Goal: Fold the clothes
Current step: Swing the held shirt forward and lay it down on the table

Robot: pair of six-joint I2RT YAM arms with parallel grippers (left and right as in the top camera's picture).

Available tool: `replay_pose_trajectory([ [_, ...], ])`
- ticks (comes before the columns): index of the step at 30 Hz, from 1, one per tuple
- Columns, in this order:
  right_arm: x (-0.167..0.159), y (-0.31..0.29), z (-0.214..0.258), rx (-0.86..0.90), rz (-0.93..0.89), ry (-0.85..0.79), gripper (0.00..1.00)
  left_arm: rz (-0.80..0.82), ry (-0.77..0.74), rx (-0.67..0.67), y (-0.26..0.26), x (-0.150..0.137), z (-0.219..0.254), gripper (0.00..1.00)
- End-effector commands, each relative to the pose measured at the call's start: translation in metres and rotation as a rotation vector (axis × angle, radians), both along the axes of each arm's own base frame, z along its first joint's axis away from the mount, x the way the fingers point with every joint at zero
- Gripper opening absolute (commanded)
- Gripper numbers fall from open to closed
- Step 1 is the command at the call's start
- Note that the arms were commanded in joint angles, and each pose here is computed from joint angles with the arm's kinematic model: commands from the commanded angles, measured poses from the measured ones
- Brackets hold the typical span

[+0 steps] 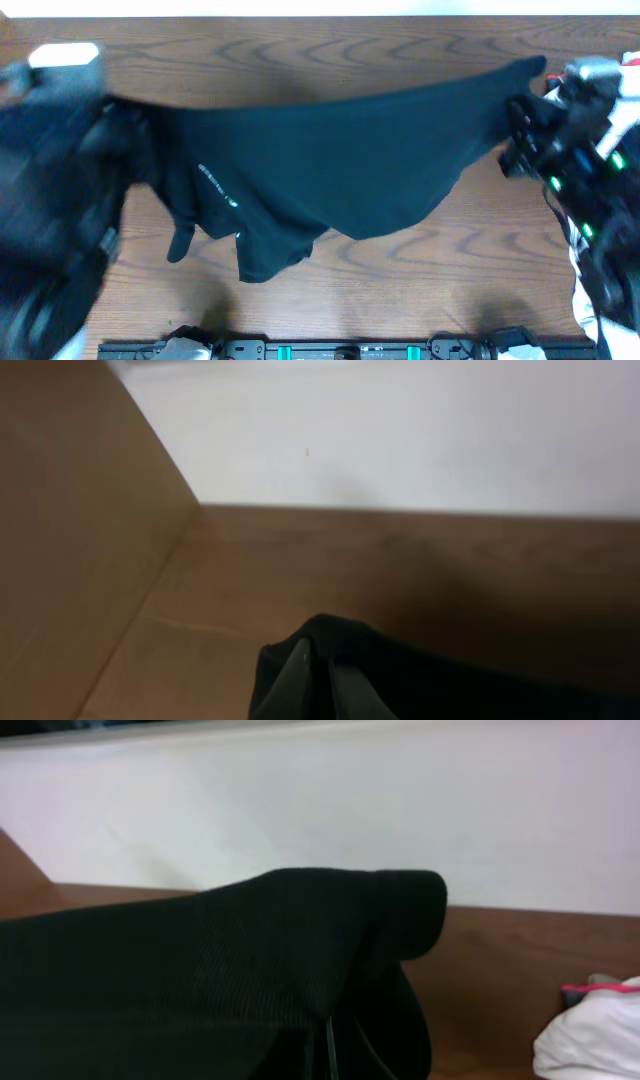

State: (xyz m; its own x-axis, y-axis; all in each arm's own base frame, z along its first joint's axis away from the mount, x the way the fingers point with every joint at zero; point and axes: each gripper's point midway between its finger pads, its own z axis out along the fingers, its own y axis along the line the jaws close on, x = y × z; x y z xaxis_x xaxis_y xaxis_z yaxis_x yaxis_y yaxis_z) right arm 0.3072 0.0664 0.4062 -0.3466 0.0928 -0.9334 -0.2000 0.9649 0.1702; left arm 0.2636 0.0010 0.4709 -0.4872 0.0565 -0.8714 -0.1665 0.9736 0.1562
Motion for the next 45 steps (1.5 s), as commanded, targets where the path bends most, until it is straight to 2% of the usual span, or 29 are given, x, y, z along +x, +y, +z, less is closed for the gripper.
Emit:
replay_pose_trajectory([
  [1,0.025,0.000,-0.020,-0.017,-0.020,0.064,0.01,0.024,0.146,0.096,-0.006,0.044,-0.036,0.06],
  [4,0.030,0.008,-0.028,-0.016,0.020,0.090,0.01,0.022,0.232,0.104,-0.010,0.051,-0.057,0.06],
  [7,0.025,0.009,-0.024,-0.026,0.034,0.077,0.01,0.020,0.261,0.097,-0.009,0.043,-0.062,0.06],
  [14,-0.003,0.004,-0.003,-0.025,0.036,0.013,0.01,0.044,0.176,0.032,0.007,-0.010,-0.036,0.06],
  [18,-0.004,0.004,0.000,-0.024,0.035,0.001,0.01,0.040,0.077,0.003,0.009,-0.017,-0.016,0.06],
  [23,0.024,0.008,-0.009,-0.026,0.033,0.013,0.01,0.010,0.051,0.053,0.002,0.013,-0.010,0.06],
  [29,0.085,0.015,-0.019,-0.023,0.023,-0.023,0.01,-0.006,0.022,0.195,0.001,0.101,-0.011,0.06],
  [32,0.117,0.015,-0.014,-0.013,0.011,-0.099,0.01,-0.021,-0.052,0.265,-0.002,0.148,-0.003,0.06],
  [34,0.132,0.011,-0.004,-0.006,-0.004,-0.163,0.01,-0.045,-0.116,0.331,-0.007,0.167,0.012,0.06],
  [37,0.139,0.001,0.016,0.003,-0.030,-0.246,0.01,-0.062,-0.243,0.406,-0.015,0.173,0.051,0.06],
  [40,0.137,-0.007,0.028,0.004,-0.046,-0.273,0.01,-0.050,-0.324,0.402,-0.015,0.163,0.081,0.06],
  [42,0.135,-0.009,0.029,-0.014,-0.048,-0.268,0.01,-0.046,-0.344,0.399,-0.013,0.157,0.090,0.06],
  [45,0.133,-0.009,0.016,-0.029,-0.046,-0.214,0.01,-0.060,-0.280,0.408,-0.012,0.150,0.078,0.06],
])
